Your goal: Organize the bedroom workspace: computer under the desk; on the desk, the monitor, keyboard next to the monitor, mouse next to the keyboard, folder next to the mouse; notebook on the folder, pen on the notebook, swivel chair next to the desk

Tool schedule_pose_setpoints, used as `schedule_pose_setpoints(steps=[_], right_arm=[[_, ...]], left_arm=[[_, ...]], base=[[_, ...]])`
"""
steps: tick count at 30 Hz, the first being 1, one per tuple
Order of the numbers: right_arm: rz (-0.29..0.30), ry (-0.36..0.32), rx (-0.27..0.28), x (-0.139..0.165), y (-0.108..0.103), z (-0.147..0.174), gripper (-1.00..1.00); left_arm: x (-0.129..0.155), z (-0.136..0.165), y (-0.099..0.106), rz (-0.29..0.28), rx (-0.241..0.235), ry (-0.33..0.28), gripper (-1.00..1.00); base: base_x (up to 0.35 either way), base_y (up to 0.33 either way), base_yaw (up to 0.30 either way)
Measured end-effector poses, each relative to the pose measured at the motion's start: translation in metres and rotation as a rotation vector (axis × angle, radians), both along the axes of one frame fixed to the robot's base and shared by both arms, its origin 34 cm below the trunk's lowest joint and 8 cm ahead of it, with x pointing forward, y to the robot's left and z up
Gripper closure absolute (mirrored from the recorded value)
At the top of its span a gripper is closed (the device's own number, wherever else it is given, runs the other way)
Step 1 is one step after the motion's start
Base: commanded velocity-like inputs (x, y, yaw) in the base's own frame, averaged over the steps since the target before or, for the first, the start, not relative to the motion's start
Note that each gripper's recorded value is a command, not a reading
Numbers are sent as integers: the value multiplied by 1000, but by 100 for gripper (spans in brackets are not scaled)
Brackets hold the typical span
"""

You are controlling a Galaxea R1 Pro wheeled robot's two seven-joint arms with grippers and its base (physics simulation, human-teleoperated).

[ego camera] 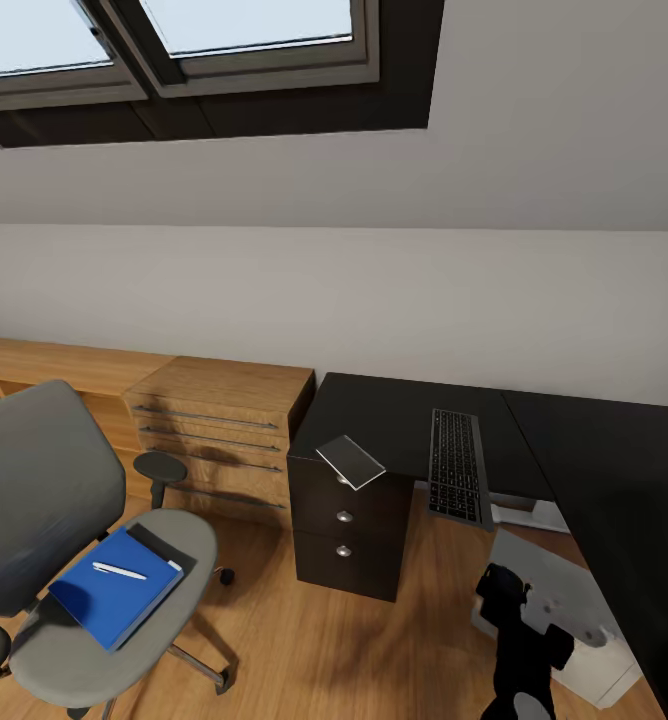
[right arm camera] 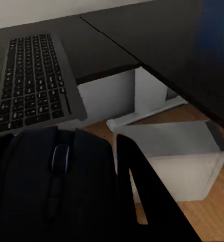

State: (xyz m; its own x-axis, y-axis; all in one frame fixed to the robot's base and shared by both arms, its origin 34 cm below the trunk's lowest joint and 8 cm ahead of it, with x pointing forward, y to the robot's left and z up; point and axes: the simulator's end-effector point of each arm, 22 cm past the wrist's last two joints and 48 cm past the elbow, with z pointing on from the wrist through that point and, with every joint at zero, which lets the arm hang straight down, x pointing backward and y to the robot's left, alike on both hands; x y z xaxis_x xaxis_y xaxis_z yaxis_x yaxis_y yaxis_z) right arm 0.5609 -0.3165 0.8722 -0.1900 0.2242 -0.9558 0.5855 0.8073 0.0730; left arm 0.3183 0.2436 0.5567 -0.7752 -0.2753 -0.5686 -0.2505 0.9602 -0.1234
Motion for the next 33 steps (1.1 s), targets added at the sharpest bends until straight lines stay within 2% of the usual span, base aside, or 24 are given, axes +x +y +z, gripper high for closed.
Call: schedule_pose_setpoints(steps=[2, 4, 5, 6, 9, 14, 18, 19, 20, 21, 24, 27, 28, 33], right_arm=[[-25, 19, -15, 3, -18, 1, 100], [-57, 21, -30, 18, -47, 14, 100], [-80, -1, -31, 35, -74, 31, 100], [-94, -14, -25, 43, -90, 40, 100], [-99, -34, -11, 58, -116, 57, 100], [-67, -42, 23, 88, -140, 77, 100], [-48, -30, 47, 101, -152, 72, 100], [-45, -26, 54, 102, -159, 69, 100], [-8, 21, 79, 105, -173, 43, 100], [5, 53, 90, 106, -177, 27, 100], [19, 79, 89, 113, -187, 18, 100], [29, 100, 61, 118, -214, 20, 100], [74, 117, 55, 120, -224, 15, 100], [97, 151, 67, 117, -229, -1, 100]], left_arm=[[0, 0, 0, 0, -1, 1, -100], [0, 0, -1, 1, -1, 1, -100], [-2, -1, -1, 2, -2, 5, -100], [-4, -2, -2, 2, -3, 10, -100], [-7, -4, -3, 1, -4, 17, -100], [-9, -4, -4, -1, -5, 21, -100], [-9, -4, -4, -1, -5, 22, -100], [-9, -4, -4, -1, -5, 22, -100], [-10, -5, -3, 0, -5, 23, -100], [-10, -5, -3, 0, -5, 23, -100], [-10, -5, -3, 1, -5, 24, -100], [-10, -5, -3, 0, -5, 25, -100], [-10, -5, -5, -1, -7, 25, -100], [-10, -5, -6, -1, -8, 25, -100]], base=[[0, 0, 0], [0, 0, 0], [0, 0, 0], [0, 0, 0], [0, 0, 0], [87, 0, 0], [258, 0, 0], [320, 0, 0], [323, 0, 0], [324, 0, 0], [327, 0, 0], [328, 0, 0], [324, 0, 0], [320, 0, 0]])
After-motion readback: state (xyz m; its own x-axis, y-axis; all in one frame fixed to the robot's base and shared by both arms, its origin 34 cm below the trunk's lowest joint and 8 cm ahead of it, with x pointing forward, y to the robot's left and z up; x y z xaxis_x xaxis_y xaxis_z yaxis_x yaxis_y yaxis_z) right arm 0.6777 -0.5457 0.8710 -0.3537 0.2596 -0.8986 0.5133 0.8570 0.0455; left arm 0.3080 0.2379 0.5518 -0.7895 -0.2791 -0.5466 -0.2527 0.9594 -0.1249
